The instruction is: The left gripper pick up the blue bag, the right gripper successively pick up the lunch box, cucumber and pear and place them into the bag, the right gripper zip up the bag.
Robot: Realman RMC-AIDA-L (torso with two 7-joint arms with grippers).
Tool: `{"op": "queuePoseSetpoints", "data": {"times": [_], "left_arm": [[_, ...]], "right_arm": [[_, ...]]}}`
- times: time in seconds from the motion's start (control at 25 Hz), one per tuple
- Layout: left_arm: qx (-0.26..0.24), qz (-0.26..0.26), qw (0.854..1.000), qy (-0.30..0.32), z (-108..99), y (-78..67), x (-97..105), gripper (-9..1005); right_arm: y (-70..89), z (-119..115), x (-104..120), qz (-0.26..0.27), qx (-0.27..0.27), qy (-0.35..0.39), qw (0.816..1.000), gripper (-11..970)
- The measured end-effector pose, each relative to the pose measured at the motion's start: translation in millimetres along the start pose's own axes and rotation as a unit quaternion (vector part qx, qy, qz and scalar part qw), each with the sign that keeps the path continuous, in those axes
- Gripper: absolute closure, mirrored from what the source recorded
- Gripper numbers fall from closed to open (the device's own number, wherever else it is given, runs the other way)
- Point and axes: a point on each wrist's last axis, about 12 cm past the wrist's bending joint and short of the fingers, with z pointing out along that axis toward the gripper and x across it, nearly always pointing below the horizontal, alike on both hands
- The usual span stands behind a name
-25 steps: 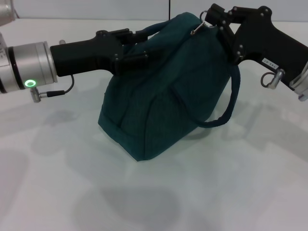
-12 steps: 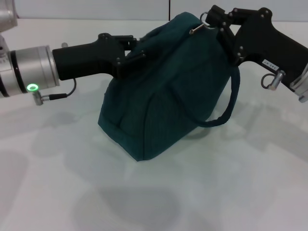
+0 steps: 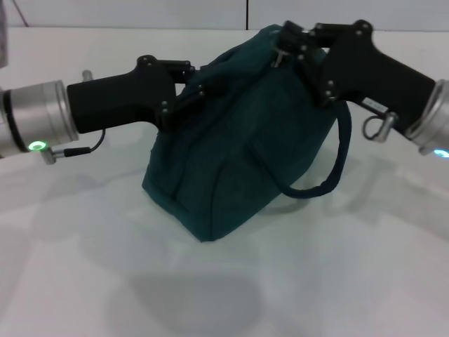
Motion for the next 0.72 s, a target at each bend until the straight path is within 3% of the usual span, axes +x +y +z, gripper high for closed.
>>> {"op": "queuePoseSetpoints", "data": {"times": [0.44, 0.72], "left_arm": [[0.019, 0.048, 0.998, -0.038, -27.6, -15.8, 3.2, 853], [0.001, 0.052, 0.998, -0.042, -44.7, -14.0, 1.8, 867]], "right_arm": [[17.1, 23.1, -7.3, 0.005, -0.06, -0.027, 0.998, 939], [15.1, 23.6, -7.2, 0.01, -0.05, -0.026, 0.998, 939]]}}
